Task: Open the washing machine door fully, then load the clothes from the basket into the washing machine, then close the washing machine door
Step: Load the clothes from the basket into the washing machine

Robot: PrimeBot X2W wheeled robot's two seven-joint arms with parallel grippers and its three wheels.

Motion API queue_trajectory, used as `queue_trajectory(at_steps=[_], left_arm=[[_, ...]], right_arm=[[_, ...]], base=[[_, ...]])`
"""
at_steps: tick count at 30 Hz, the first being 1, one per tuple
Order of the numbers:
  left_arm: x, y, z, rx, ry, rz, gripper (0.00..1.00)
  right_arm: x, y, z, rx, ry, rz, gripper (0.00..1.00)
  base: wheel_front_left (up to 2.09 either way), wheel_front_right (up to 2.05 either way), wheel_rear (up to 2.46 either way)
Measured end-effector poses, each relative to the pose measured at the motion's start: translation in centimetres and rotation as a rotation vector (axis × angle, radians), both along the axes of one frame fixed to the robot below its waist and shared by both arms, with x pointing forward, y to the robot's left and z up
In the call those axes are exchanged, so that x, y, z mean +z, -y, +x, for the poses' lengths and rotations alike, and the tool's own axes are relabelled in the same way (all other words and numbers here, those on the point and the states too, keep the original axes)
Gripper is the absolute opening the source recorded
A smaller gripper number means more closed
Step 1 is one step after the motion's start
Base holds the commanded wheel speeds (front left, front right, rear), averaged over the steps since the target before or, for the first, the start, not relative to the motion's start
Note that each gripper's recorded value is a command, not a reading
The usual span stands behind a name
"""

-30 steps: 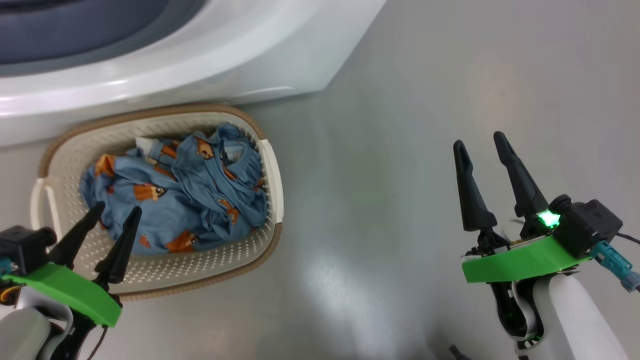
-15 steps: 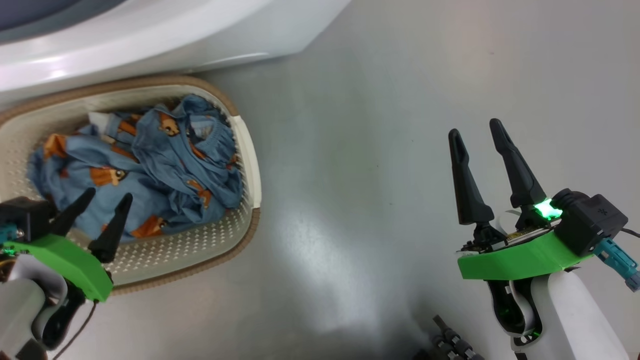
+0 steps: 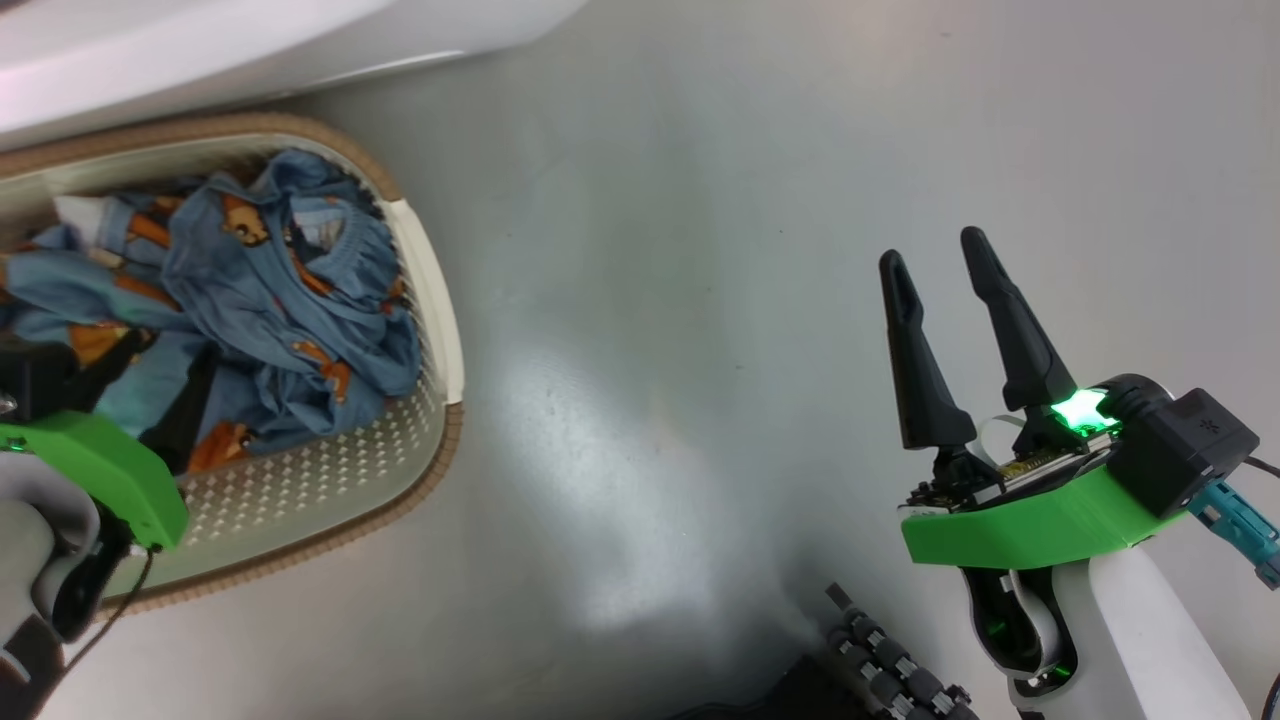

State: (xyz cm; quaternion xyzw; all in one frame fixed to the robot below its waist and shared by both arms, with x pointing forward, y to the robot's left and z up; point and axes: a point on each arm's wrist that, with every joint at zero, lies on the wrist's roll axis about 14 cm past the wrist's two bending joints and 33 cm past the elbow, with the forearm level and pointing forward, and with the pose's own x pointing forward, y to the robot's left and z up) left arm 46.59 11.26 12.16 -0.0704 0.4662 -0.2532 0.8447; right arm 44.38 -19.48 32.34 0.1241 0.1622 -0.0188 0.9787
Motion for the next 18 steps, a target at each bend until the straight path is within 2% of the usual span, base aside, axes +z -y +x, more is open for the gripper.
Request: queue_trajectory(at_steps=[12,18], left_arm=[[-3.1,0.4,1.1,-0.002,-0.064,0.029,1.00],[-4.0,1.4,0.2,-0.032,-0.142,0.026,1.00]], right_arm=[[-0.3,1.0,-0.5,-0.025,-0.017,-0.024,1.00],[-0.5,1.0,-0.7,-0.024,-0.026,-0.027,1.00]], base=[[0.00,0.00,0.00],[0.00,0.00,0.00]])
